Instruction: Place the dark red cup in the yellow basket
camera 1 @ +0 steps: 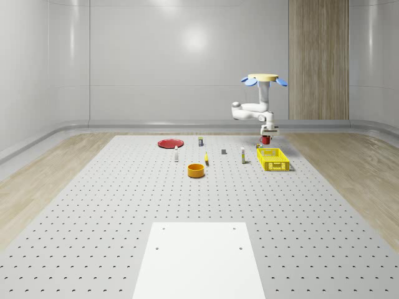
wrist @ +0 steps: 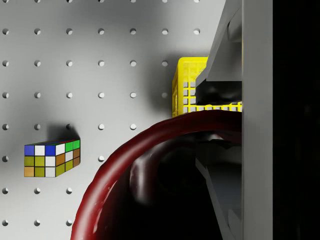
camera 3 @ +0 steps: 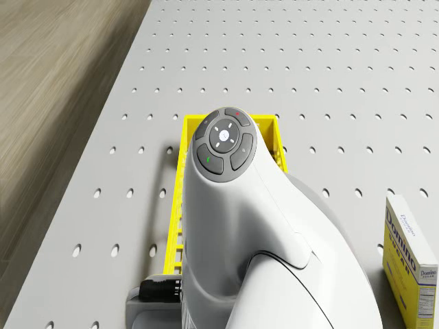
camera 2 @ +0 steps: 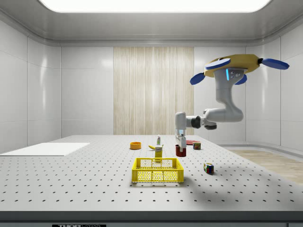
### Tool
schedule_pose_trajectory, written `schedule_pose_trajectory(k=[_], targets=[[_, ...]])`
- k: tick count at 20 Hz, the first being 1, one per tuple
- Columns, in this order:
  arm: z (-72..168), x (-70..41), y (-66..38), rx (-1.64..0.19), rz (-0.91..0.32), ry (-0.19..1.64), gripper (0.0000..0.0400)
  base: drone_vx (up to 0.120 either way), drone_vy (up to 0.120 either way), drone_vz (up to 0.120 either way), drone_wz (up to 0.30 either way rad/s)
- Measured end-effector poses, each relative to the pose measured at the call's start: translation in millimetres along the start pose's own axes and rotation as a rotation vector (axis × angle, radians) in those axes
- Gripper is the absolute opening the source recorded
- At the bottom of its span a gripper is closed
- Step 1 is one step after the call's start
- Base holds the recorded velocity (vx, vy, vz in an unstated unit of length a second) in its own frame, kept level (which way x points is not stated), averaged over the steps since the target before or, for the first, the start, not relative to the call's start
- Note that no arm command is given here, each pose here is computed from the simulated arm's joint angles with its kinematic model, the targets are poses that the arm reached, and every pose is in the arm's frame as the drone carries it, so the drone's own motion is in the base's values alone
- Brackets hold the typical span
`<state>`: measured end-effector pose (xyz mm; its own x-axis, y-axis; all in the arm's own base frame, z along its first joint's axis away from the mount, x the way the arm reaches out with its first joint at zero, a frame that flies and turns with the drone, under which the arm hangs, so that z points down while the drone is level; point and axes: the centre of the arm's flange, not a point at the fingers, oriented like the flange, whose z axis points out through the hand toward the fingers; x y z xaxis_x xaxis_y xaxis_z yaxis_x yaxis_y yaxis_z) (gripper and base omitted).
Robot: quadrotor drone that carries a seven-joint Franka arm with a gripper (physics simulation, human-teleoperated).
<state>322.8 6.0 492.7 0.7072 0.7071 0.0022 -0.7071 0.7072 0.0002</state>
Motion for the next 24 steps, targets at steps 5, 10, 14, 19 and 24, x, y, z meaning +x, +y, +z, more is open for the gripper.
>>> schedule_pose_trajectory(k=[5, 10, 14, 19, 24], targets=[[0.0, 0.0, 0.0, 0.0, 0.0, 0.0, 0.0099, 0.12, 0.008, 0.0, 0.0], [0.0, 0.0, 0.0, 0.0, 0.0, 0.0, 0.0099, 0.12, -0.056, 0.0, 0.0], [0.0, 0.0, 0.0, 0.0, 0.0, 0.0, 0.0099, 0.12, 0.0, 0.0, 0.0], [0.0, 0.0, 0.0, 0.0, 0.0, 0.0, 0.0099, 0.12, 0.0, -0.08, 0.0], [0.0, 0.0, 0.0, 0.0, 0.0, 0.0, 0.0099, 0.12, 0.0, -0.12, 0.0]])
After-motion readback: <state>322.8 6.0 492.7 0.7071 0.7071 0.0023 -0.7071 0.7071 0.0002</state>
